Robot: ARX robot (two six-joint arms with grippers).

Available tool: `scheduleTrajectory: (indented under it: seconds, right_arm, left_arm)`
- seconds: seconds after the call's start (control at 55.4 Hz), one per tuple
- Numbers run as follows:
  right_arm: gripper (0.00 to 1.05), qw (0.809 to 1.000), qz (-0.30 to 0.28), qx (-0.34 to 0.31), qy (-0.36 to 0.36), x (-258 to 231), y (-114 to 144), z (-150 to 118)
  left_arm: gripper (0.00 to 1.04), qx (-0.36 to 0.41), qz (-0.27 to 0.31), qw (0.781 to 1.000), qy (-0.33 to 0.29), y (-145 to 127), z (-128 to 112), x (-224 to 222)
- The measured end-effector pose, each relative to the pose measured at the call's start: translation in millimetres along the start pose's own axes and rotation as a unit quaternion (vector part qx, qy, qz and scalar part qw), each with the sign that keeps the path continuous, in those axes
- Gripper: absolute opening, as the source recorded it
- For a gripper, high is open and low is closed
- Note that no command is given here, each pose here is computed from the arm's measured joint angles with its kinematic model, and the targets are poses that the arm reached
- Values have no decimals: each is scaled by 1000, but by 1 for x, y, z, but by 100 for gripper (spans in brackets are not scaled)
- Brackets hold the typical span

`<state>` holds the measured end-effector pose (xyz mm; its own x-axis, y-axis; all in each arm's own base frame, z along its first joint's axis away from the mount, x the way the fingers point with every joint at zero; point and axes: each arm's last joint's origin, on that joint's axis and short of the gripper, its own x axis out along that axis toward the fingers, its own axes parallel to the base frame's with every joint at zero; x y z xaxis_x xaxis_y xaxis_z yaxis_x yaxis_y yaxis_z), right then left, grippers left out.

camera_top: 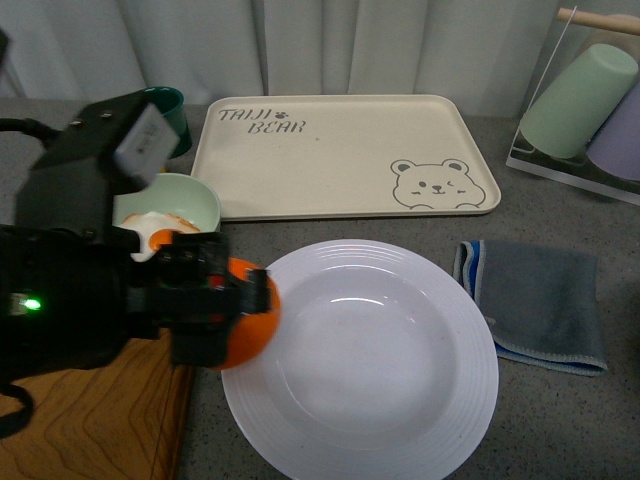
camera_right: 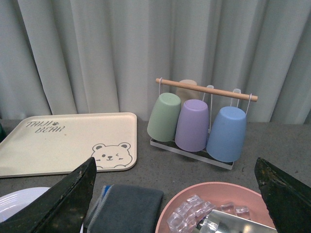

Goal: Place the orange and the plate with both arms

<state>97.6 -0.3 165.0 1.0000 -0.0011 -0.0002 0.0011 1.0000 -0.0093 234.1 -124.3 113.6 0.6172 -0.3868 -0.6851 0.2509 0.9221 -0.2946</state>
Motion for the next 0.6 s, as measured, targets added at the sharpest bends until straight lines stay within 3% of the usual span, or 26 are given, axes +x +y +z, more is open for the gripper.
scheduleTrajectory:
  seconds: [0.234,0.595]
  right_arm:
    - [95,1000,0,0,0,0,0,0]
    - [95,1000,0,0,0,0,0,0]
  left_arm:
    - [47,25,-34,999,12,-35,-5,28]
    - [47,9,-15,999,27,-40,-3,63]
